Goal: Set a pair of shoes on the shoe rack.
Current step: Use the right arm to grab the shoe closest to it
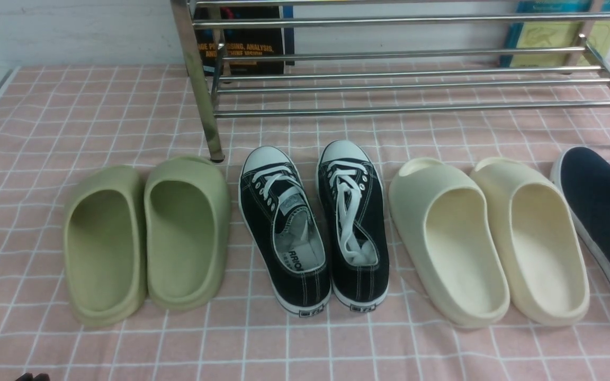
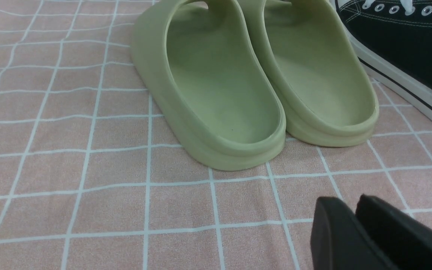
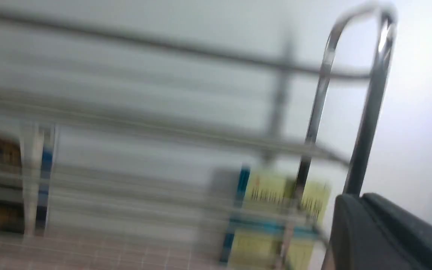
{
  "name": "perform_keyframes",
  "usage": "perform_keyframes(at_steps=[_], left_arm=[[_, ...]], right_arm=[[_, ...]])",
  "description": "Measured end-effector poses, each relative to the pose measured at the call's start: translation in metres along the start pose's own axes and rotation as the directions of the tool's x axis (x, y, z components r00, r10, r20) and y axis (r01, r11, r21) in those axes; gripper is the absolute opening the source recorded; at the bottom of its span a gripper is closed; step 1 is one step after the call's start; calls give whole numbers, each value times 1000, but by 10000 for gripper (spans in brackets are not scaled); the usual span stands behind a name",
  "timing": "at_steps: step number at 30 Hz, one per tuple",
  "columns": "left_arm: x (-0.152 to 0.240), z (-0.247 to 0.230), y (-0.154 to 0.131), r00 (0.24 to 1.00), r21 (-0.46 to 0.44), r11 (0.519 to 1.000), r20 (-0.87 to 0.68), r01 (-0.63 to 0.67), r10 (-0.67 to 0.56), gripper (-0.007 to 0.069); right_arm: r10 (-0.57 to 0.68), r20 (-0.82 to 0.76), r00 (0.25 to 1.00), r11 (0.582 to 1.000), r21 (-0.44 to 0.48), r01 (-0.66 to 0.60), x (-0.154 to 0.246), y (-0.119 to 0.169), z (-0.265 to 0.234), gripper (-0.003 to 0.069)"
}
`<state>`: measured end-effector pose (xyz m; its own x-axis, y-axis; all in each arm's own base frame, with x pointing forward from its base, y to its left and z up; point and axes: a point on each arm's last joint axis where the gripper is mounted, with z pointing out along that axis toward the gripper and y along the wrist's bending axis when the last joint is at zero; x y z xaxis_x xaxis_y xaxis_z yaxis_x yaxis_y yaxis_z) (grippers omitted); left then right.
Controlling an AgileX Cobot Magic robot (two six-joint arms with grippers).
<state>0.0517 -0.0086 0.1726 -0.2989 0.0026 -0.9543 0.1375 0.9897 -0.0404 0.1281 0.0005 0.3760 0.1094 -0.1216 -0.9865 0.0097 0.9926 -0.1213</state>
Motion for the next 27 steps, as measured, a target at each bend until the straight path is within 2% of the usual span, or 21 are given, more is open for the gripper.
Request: perform_keyframes(at_steps=[1,2,3,4,7,8,9,10,11,12,13,15,16,17,18,20,23,27], left_arm=[[0,0,0,1000,0,1000,0,0,0,115],[0,0,0,1000,0,1000,0,0,0,115],[0,0,0,1000,0,1000,0,0,0,115],[0,0,0,1000,0,1000,0,0,0,115],[0,0,0,1000,0,1000,0,0,0,115],[0,0,0,1000,0,1000,0,0,0,115],[0,0,0,1000,0,1000,0,0,0,118],[0,0,0,1000,0,1000,0,0,0,119],[0,0,0,1000,0,1000,0,0,0,121],[0,0,0,1000,0,1000,0,0,0,122],[0,0,0,1000,0,1000,0,0,0,126],[0,0,0,1000,0,1000,0,0,0,128],[0,0,0,1000,0,1000,0,0,0,129],[0,0,0,1000,0,1000,0,0,0,129],[0,0,0,1000,0,1000,0,0,0,129],[0,0,0,1000,0,1000,0,0,0,130],[0,0,0,1000,0,1000,0,1,-1,132],[0,0,0,1000,0,1000,0,1,-1,135]], right_arm=[[47,-143,989,999,-10,-49,18,2,16,30],[72,-214,974,997,-11,-76,28,3,22,30],[154,-384,910,986,6,-164,51,7,35,30],[186,-475,860,979,21,-201,64,10,40,30],[189,-675,713,974,37,-223,92,15,52,30],[180,-698,693,975,34,-219,95,16,54,30],[156,-775,612,976,26,-215,101,18,63,31],[136,-813,567,977,15,-212,101,18,71,32],[113,-841,529,978,1,-207,100,19,80,35],[111,-835,538,979,-3,-206,97,19,81,39],[76,-877,474,980,-24,-200,95,19,97,55],[39,-905,423,982,-44,-183,94,18,116,98],[34,-904,425,983,-48,-180,92,18,119,110],[19,-917,399,984,-53,-169,95,18,127,143],[-7,-935,353,987,-63,-148,105,17,138,206],[-24,-945,326,989,-70,-131,112,17,143,248],[-57,-974,220,995,-74,-69,143,14,154,379],[-37,-976,213,999,-43,-24,161,12,164,421]])
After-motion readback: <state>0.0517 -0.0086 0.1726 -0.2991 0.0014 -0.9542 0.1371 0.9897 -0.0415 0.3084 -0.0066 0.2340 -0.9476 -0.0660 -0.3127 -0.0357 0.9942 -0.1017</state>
